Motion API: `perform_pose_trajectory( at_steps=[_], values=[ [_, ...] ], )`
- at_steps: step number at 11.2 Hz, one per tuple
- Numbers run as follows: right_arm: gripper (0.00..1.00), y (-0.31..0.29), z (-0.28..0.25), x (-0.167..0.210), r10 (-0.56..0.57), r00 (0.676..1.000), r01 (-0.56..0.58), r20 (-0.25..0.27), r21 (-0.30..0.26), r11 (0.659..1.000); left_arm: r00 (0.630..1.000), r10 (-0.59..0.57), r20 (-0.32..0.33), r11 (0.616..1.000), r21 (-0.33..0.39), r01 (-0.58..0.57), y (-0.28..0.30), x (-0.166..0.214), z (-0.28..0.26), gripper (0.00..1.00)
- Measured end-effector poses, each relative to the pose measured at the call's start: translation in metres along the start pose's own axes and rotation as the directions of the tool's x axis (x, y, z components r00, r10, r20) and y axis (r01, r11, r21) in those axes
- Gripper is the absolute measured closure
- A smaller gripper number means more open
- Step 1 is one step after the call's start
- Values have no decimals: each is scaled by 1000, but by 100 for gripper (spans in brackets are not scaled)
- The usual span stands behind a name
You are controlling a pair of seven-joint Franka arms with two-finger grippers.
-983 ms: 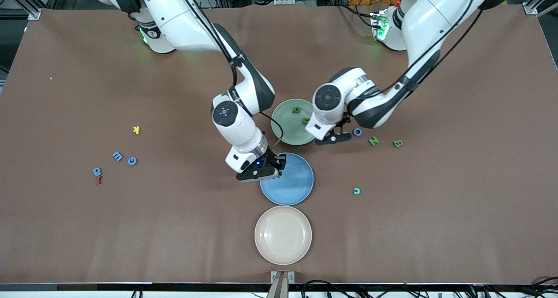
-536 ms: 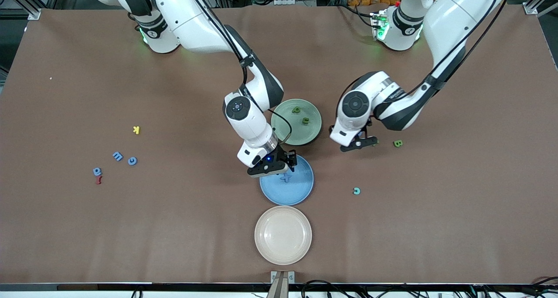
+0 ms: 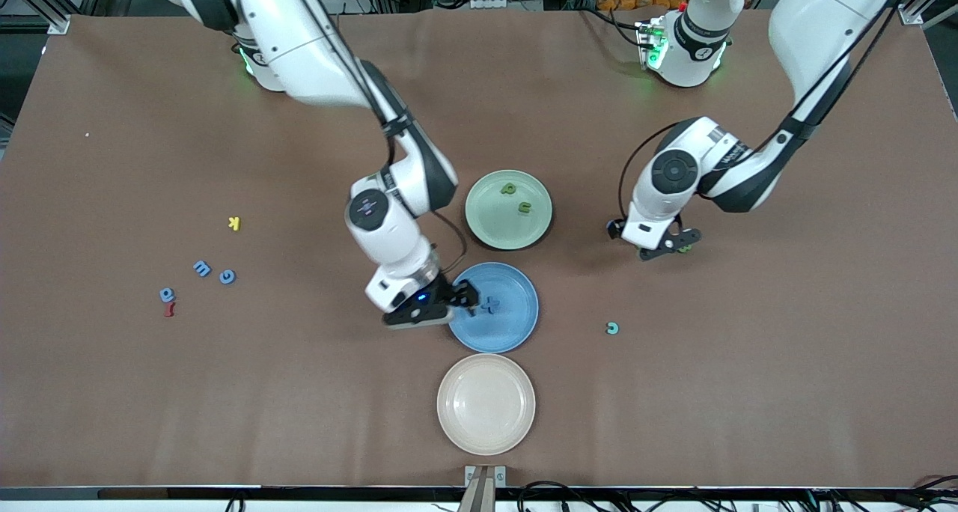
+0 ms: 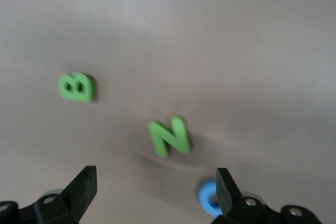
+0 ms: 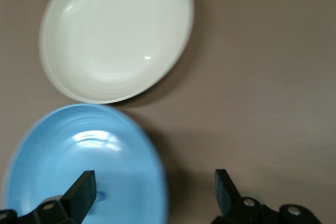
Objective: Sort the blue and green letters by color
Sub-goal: 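Lower the left gripper to green N while the right gripper reaches blue E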
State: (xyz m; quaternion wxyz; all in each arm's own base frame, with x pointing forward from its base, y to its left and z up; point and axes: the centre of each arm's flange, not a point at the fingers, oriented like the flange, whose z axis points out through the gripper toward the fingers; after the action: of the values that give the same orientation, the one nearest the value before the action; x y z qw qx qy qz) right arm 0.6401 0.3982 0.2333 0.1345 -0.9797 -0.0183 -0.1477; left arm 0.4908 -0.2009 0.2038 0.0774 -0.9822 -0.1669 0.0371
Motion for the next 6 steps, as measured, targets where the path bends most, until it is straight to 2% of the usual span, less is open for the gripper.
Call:
perform_pose_trajectory(
  at_steps=[2,4,6],
  values=[
    [0,69,-20,31,-70,995,73,67,-36,997,997,-70,-21,997,-31,70,-15,16,-1,0],
    [0,145,-65,61,-162,974,169,158,-31,985,986,-163,-38,985,-59,160,-11,14,-1,0],
    [0,220,-105,73,-253,947,269,197,-62,961,976,-215,-38,974,-77,212,-8,8,3,0]
  ],
)
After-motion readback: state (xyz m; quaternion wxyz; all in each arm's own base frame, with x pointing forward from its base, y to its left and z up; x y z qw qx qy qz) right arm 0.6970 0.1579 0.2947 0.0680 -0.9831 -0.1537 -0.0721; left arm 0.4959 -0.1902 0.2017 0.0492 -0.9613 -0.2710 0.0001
